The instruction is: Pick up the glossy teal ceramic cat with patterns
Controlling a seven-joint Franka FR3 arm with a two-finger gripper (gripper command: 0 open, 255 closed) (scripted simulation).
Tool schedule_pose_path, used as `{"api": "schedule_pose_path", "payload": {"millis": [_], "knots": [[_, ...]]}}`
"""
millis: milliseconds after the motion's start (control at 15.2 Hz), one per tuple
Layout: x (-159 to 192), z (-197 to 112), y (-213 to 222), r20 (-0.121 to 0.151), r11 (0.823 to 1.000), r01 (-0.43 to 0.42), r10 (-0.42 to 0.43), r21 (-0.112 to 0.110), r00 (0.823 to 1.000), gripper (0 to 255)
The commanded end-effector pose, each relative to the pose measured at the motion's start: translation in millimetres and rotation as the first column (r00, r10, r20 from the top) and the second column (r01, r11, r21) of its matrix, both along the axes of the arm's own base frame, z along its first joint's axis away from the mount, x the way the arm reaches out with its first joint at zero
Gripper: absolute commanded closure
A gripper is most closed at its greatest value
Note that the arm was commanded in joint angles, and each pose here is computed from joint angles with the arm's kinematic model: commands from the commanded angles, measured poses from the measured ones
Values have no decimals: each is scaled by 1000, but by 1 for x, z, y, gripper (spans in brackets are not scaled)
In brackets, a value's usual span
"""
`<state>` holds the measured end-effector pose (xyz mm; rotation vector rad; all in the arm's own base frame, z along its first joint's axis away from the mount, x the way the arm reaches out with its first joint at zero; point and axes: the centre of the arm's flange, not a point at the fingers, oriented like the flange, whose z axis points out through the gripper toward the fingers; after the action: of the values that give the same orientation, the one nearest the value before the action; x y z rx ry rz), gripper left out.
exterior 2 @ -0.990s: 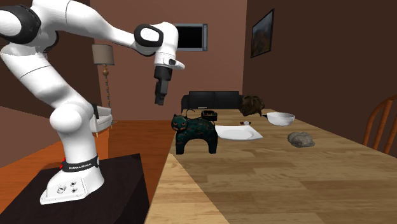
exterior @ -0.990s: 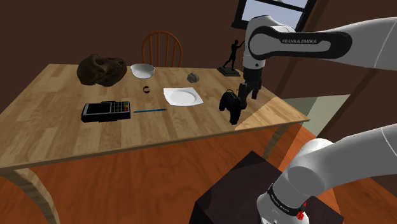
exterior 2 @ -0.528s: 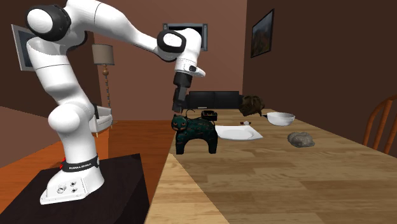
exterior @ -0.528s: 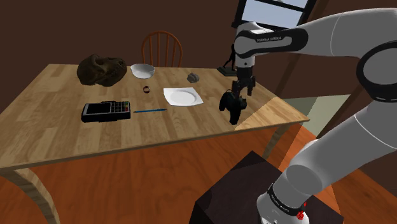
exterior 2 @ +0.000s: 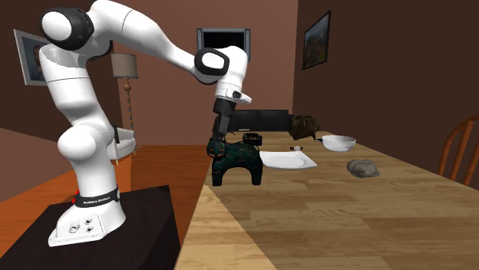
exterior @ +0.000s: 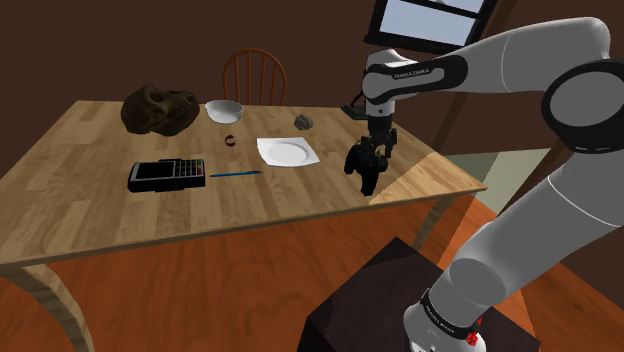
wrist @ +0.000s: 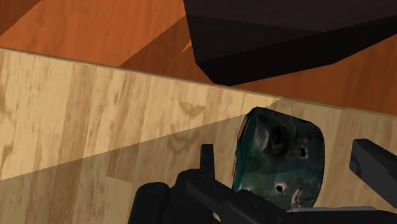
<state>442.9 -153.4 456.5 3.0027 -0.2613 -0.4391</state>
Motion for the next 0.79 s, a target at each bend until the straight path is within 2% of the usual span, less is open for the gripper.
{"api": "schedule_pose_path", "payload": {"millis": [0, 66, 132, 726], "knots": [[-1, -5, -1, 0, 1000, 0, 0, 0, 1000, 0], [-1, -5, -1, 0, 1000, 0, 0, 0, 1000, 0], [-1, -5, -1, 0, 1000, 0, 0, 0, 1000, 255], [-1, -5, -1, 0, 1000, 0, 0, 0, 1000, 255]]}}
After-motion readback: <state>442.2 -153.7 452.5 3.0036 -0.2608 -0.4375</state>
